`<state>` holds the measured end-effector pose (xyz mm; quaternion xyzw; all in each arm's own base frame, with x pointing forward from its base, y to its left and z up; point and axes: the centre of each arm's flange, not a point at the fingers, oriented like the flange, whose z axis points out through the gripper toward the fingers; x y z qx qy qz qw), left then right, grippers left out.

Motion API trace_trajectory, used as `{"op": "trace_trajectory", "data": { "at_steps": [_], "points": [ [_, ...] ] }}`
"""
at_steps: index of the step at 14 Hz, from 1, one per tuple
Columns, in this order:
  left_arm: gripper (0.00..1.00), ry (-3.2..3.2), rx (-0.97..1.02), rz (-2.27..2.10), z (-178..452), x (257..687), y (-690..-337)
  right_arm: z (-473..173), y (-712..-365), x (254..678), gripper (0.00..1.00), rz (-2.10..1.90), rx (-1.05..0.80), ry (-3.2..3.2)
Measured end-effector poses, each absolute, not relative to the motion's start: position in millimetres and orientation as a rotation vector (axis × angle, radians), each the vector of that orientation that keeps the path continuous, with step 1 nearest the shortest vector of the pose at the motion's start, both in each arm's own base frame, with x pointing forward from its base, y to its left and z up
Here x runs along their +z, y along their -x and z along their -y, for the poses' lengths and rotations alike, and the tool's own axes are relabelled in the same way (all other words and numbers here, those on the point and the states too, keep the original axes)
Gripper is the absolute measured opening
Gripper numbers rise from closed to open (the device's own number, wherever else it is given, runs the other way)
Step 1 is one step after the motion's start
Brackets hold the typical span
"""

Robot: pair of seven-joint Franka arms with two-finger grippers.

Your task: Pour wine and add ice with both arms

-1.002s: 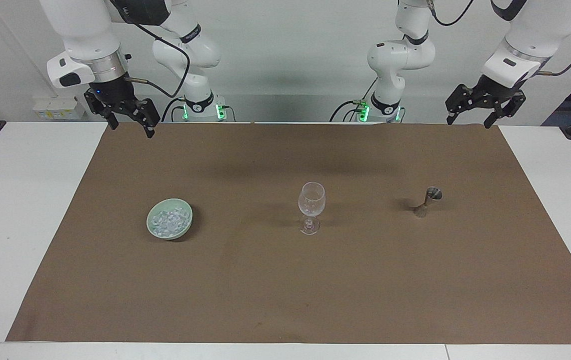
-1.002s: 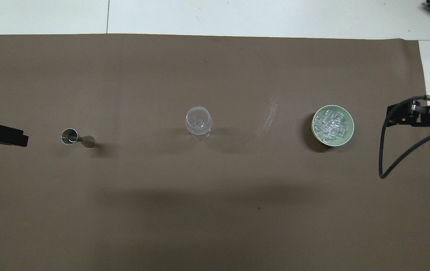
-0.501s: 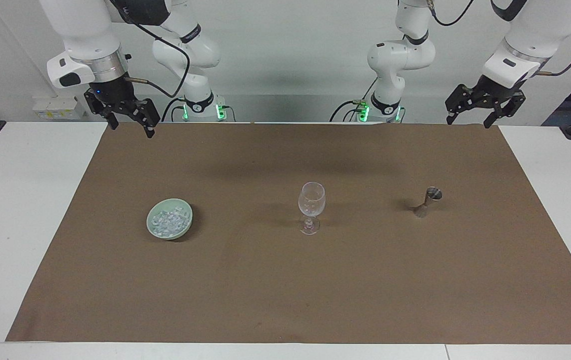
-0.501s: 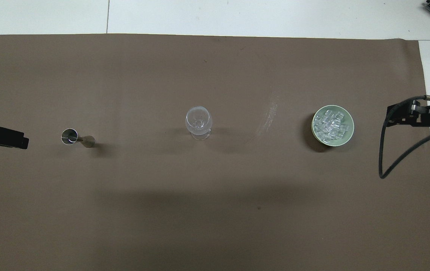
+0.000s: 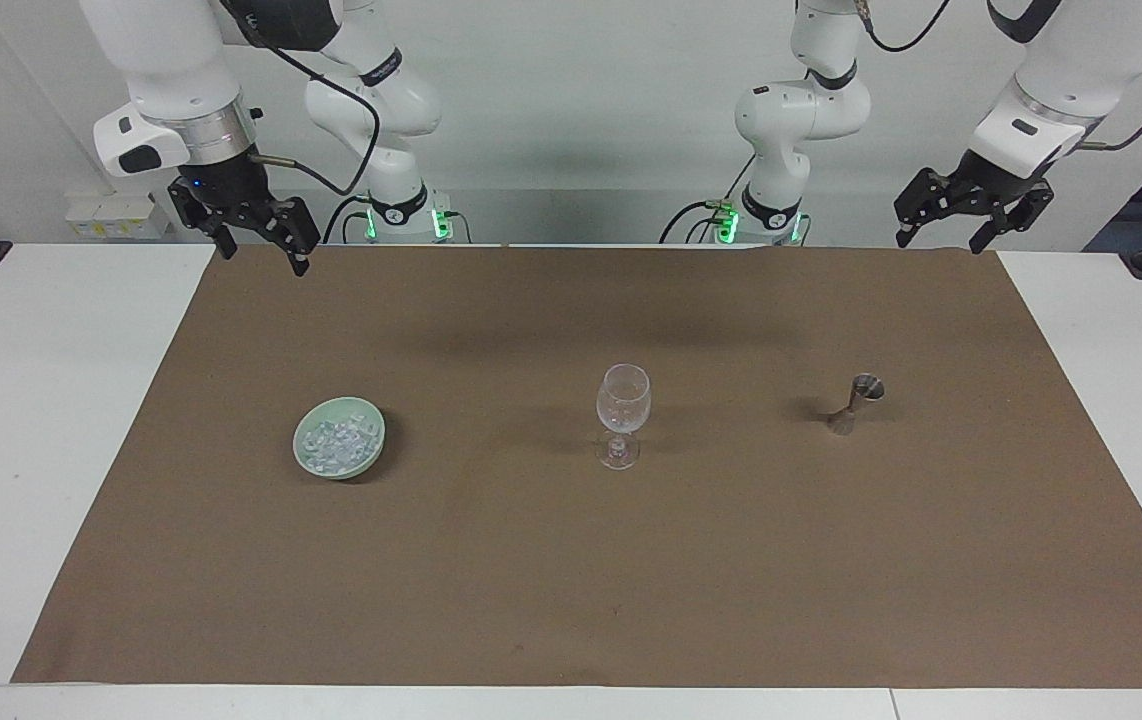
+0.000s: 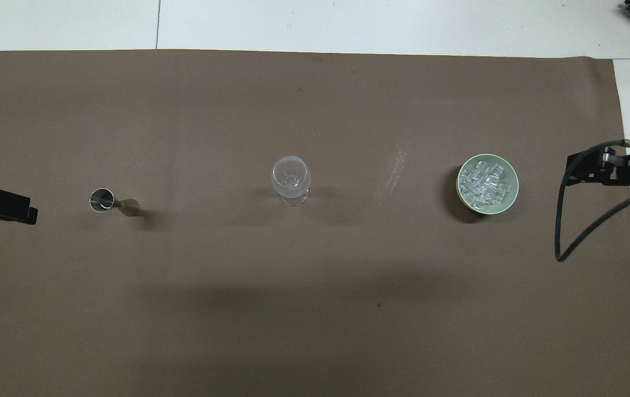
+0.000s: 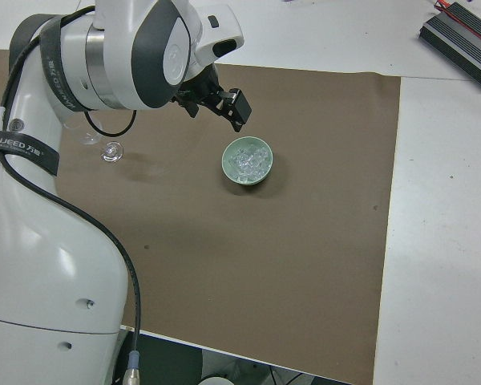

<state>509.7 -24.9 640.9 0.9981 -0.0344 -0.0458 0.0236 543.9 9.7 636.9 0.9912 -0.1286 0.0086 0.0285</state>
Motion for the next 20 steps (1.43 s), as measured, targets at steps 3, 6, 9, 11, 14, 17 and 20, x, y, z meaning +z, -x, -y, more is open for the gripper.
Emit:
{"op": "trace_trajectory", "data": {
  "at_steps": [3, 6, 9, 11, 14, 17, 20],
  "points": [
    [1.0, -3.089, -0.149, 0.103, 26, 640, -509, -10, -544, 637, 1.0, 0.397, 0.026, -3.059],
    [1.0, -3.09, -0.178, 0.066, 27, 633, -508, -10, -544, 637, 1.0, 0.397, 0.026, -3.059],
    [1.0, -3.092, -0.218, -0.045, 25, 624, -508, -10, -544, 637, 1.0, 0.397, 0.026, -3.059],
    [1.0, -3.091, -0.245, -0.17, 24, 617, -508, -10, -544, 637, 1.0, 0.397, 0.026, -3.059],
    [1.0, -3.043, -0.302, -0.42, 26, 602, -515, -10, -544, 637, 1.0, 0.397, 0.026, -3.059],
    [1.0, -2.94, -0.376, -0.614, 11, 583, -526, -10, -544, 637, 1.0, 0.397, 0.026, -3.059],
    [1.0, -2.817, -0.431, -0.755, -20, 566, -531, -10, -544, 637, 1.0, 0.397, 0.026, -3.059]
  ]
}}
